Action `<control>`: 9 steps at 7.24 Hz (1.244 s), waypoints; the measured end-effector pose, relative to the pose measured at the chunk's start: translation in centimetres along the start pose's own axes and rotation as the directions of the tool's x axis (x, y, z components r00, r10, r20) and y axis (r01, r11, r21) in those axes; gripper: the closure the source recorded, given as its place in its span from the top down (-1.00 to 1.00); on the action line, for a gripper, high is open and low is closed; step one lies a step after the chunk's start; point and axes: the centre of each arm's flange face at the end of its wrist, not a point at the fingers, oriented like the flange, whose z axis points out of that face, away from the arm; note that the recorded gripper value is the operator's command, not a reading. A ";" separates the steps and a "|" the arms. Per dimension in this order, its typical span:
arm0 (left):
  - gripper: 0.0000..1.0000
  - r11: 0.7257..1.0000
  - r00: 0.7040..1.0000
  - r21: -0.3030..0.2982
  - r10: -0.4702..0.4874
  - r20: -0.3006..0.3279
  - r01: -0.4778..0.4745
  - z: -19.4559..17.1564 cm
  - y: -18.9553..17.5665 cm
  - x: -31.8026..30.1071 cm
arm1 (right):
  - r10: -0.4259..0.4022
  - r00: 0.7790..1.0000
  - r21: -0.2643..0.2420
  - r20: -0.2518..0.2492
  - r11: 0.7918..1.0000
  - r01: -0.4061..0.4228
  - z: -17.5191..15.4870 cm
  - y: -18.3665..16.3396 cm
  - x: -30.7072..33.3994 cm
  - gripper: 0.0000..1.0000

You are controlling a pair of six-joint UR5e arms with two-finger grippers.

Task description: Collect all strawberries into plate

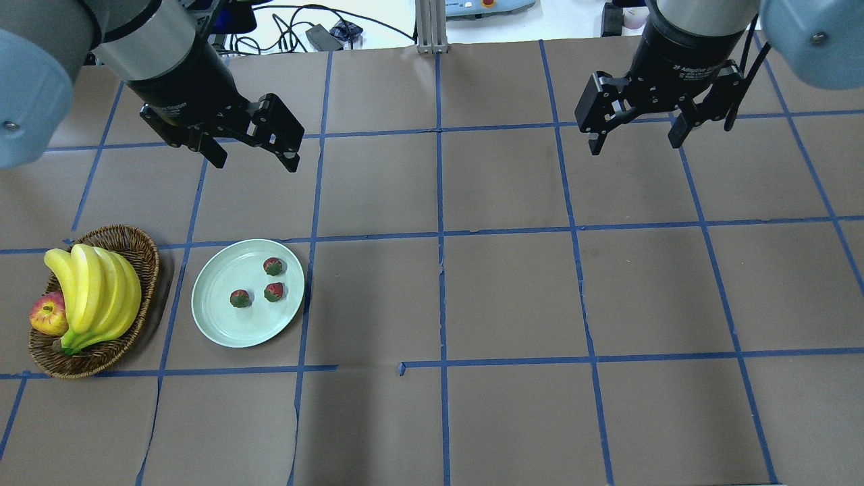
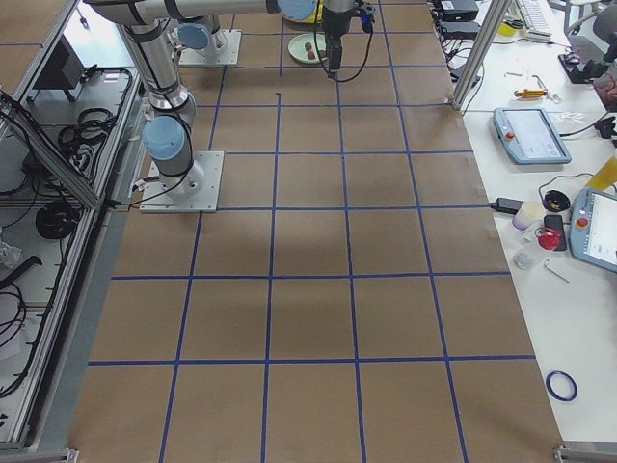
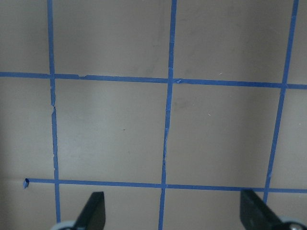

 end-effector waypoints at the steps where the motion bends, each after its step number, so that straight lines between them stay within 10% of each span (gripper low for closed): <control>1: 1.00 0.999 1.000 0.042 0.016 0.018 -0.017 0.4 -0.4 -0.2 | 0.004 1.000 0.008 0.000 1.000 -0.004 0.0 -0.2 0.2 1.00; 9: 1.00 0.992 0.987 0.057 -0.120 0.109 0.115 0.9 -0.3 -3.0 | 0.023 0.999 0.024 -0.025 0.999 -0.023 -1.3 0.0 0.3 1.00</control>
